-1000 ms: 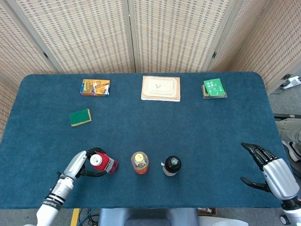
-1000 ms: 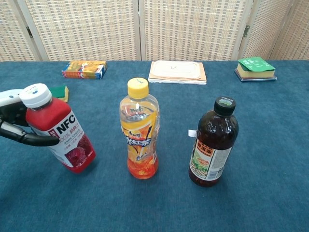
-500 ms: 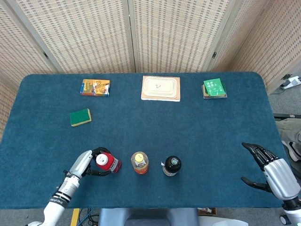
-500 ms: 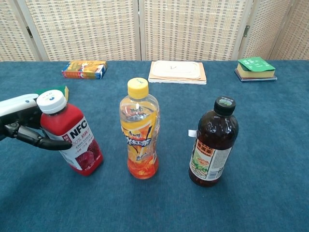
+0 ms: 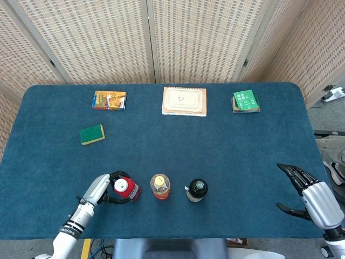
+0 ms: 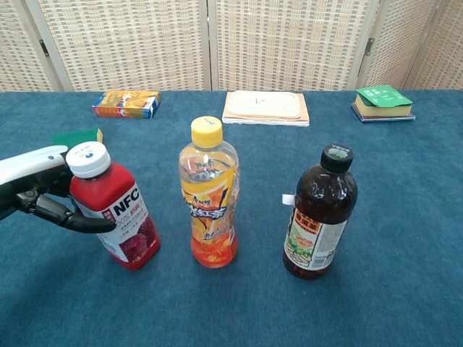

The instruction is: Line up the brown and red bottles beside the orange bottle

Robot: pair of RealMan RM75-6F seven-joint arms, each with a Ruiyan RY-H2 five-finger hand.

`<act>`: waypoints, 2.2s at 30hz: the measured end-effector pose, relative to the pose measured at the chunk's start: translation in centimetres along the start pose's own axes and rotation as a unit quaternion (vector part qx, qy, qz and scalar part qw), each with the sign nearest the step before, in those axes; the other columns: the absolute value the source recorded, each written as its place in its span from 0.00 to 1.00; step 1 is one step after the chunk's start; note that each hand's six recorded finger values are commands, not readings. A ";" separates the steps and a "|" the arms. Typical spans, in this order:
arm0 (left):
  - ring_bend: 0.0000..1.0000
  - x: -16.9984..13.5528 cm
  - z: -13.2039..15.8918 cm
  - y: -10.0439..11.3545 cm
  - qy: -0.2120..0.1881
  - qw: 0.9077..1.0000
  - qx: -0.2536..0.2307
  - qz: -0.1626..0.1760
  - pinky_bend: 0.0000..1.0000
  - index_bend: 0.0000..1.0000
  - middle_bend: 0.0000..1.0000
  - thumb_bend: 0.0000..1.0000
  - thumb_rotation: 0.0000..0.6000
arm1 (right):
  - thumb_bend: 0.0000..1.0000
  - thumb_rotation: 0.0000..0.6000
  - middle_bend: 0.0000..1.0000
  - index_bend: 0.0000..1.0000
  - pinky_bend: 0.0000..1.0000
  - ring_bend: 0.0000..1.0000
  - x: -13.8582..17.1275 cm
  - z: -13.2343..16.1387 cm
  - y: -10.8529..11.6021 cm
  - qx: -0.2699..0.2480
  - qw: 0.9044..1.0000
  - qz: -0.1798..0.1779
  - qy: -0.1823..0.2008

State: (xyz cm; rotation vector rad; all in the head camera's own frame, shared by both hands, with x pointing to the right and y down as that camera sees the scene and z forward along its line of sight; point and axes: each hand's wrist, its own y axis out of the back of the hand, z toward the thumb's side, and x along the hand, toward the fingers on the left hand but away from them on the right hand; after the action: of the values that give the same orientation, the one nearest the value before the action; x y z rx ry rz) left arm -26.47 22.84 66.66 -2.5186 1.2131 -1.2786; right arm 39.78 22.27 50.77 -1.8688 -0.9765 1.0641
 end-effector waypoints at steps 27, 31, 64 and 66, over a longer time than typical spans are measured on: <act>0.40 0.6 0.2 -0.2 -0.002 1.000 0.014 -0.003 0.54 0.27 0.32 0.10 1.00 | 0.00 1.00 0.19 0.09 0.37 0.18 0.0 0.0 -0.1 0.000 1.000 0.003 -0.001; 0.38 0.6 0.2 -0.3 0.000 1.000 0.014 -0.007 0.54 0.15 0.25 0.10 1.00 | 0.00 1.00 0.19 0.09 0.37 0.18 0.0 -0.1 -0.1 0.000 1.000 0.003 -0.001; 0.14 -5.0 -2.6 4.8 0.060 0.987 0.148 0.000 0.44 0.00 0.00 0.10 1.00 | 0.00 1.00 0.20 0.13 0.37 0.18 -0.4 -2.1 -0.9 0.035 0.997 0.032 -0.055; 0.14 -5.6 -2.9 5.5 0.063 0.983 0.170 0.016 0.44 0.01 0.00 0.10 1.00 | 0.00 1.00 0.21 0.14 0.36 0.18 -0.5 -2.5 -1.1 0.048 0.996 0.038 -0.069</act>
State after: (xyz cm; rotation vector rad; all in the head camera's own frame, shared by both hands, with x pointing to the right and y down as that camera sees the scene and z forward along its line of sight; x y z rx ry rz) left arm -33.84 23.66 62.83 -2.1989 0.9519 -1.5098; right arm 41.62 21.71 52.83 -1.7855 -0.9214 1.2770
